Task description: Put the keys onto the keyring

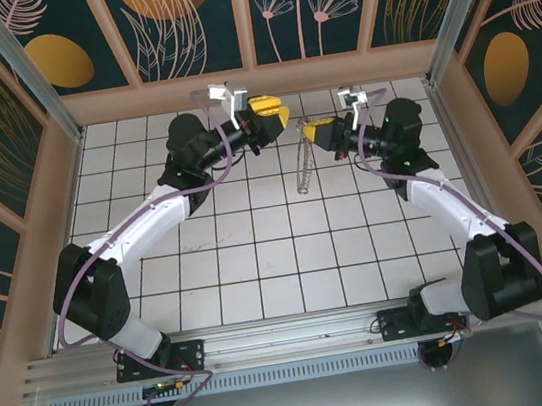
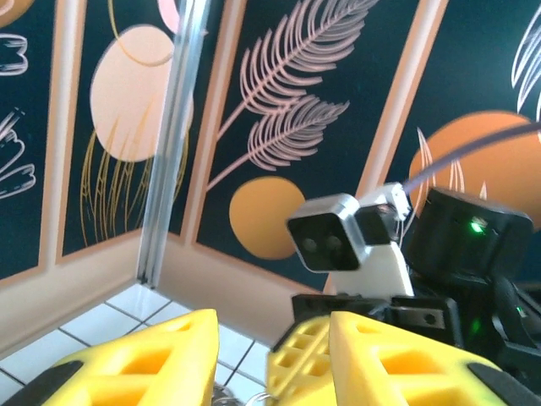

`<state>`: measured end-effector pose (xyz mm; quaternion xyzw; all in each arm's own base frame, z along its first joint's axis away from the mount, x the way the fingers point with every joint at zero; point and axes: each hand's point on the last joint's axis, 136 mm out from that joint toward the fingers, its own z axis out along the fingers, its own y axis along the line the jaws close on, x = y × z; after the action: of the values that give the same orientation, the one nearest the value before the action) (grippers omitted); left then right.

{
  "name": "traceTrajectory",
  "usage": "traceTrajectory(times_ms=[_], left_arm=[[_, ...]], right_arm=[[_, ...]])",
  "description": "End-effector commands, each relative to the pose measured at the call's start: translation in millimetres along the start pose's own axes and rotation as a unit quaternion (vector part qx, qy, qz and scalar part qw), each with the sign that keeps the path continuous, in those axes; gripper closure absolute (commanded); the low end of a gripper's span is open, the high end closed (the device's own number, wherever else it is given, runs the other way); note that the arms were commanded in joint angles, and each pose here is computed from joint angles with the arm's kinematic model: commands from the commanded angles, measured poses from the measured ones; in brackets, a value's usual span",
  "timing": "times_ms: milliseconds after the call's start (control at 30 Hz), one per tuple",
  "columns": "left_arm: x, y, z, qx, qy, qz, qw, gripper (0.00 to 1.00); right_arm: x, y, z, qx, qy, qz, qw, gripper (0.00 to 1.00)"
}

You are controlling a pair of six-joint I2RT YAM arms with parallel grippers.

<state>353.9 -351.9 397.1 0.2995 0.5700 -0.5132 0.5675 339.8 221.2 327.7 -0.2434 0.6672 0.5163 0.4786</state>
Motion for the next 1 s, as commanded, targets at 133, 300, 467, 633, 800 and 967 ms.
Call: traceTrajectory(times_ms=[133, 300, 467, 633, 800, 967], left_arm=[[31.3, 29.0, 1.1, 0.028, 0.113, 0.005, 0.993, 0.6], [52.5, 49.7, 4.3, 0.055, 0.164, -0.023, 0.985, 0.59], [70.4, 52.0, 8.2, 0.09, 0.204, -0.044, 0.974, 0.61], [83.5, 54.2, 9.5, 0.107, 0.217, -0.063, 0.968, 0.65], [90.7, 55.8, 11.2, 0.118, 0.222, -0.08, 0.965, 0.66], [95.3, 56.6, 12.5, 0.125, 0.224, -0.092, 0.962, 0.66]], right_arm=[[6.8, -19.8, 11.3, -0.023, 0.064, -0.033, 0.997, 1.0], [12.7, -29.8, 19.0, -0.042, 0.084, -0.021, 0.995, 1.0], [19.1, -35.7, 24.1, -0.056, 0.095, -0.007, 0.994, 1.0], [21.8, -37.8, 25.0, -0.059, 0.098, -0.002, 0.993, 1.0], [21.5, -37.3, 25.0, -0.06, 0.098, -0.002, 0.993, 1.0], [19.3, -37.8, 25.8, -0.06, 0.096, -0.003, 0.994, 1.0]])
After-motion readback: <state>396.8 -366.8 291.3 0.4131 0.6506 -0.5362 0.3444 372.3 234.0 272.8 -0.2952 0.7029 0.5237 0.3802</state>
